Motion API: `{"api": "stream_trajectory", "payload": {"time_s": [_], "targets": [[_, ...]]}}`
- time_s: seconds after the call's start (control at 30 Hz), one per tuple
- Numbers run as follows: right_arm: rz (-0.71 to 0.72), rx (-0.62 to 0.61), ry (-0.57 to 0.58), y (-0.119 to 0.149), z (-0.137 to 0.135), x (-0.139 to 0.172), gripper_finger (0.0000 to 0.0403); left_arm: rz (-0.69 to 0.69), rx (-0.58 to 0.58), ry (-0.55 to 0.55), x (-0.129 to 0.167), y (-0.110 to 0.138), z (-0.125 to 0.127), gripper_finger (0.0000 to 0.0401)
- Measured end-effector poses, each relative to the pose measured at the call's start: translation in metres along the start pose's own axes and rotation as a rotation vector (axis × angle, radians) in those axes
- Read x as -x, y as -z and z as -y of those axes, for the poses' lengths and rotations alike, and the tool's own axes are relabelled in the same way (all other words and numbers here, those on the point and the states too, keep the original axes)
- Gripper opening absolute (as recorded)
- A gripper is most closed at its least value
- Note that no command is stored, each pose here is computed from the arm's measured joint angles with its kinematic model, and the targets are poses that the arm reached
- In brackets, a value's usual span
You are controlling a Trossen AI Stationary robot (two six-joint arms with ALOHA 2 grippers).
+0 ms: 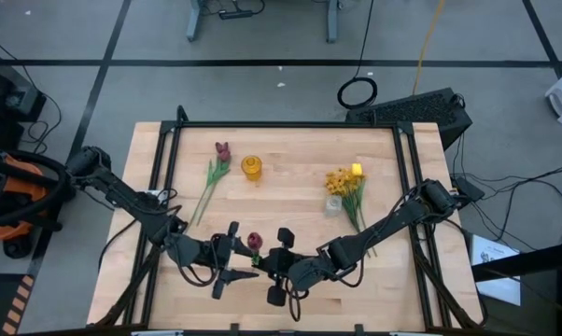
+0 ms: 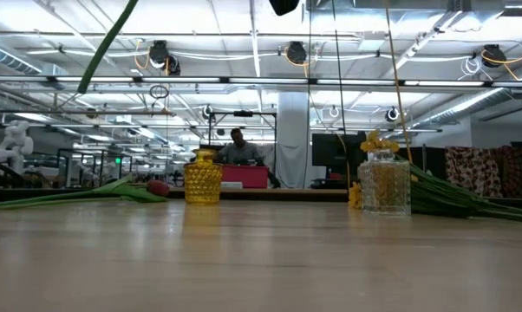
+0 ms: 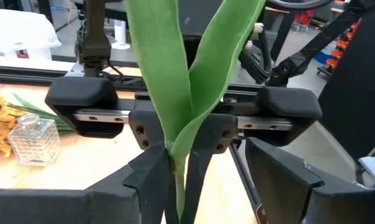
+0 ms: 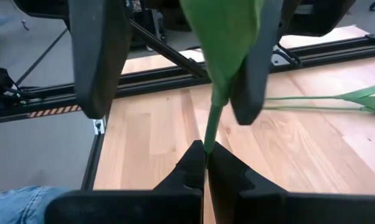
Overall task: Sort flowers into vase by color
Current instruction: Put the red flower into the yellow vase
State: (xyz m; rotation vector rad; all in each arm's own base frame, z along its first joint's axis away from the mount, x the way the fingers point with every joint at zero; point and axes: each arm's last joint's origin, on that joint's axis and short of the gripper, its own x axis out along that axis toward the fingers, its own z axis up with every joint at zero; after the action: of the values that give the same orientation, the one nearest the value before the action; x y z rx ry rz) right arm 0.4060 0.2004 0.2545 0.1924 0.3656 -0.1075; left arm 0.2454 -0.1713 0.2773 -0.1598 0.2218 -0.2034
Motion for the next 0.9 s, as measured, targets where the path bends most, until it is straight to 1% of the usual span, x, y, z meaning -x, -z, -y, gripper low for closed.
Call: {"api": "stream_trajectory", "payload": {"time_s": [0.3,0.4,0.57,0.83,0.9], "targets": [[0.001,0.000,0.000,0.0000,0.0000,0.0000,0.0000,-0.020,-0.003,-0.005,0.0000,0.0021,-0.0006,0.0208],[0.001,0.000,0.000,-0.0001,-0.0002,0.0001,0.0000,-0.020,-0.003,-0.005,0.0000,0.0020,-0.0006,0.0196],[0.001,0.000,-0.002,-0.0001,-0.0002,0.0001,0.0000,-0.021,-0.003,-0.006,0.0000,0.0021,-0.0006,0.0144],[0.004,0.001,-0.011,-0.0001,-0.0017,0.0006,0.0003,-0.020,-0.015,-0.012,0.0021,0.0005,-0.0016,0.0024],[0.011,-0.002,-0.011,-0.0002,-0.0033,0.0016,0.0013,-0.010,-0.026,-0.008,0.0054,-0.0028,-0.0021,0.0011]]}}
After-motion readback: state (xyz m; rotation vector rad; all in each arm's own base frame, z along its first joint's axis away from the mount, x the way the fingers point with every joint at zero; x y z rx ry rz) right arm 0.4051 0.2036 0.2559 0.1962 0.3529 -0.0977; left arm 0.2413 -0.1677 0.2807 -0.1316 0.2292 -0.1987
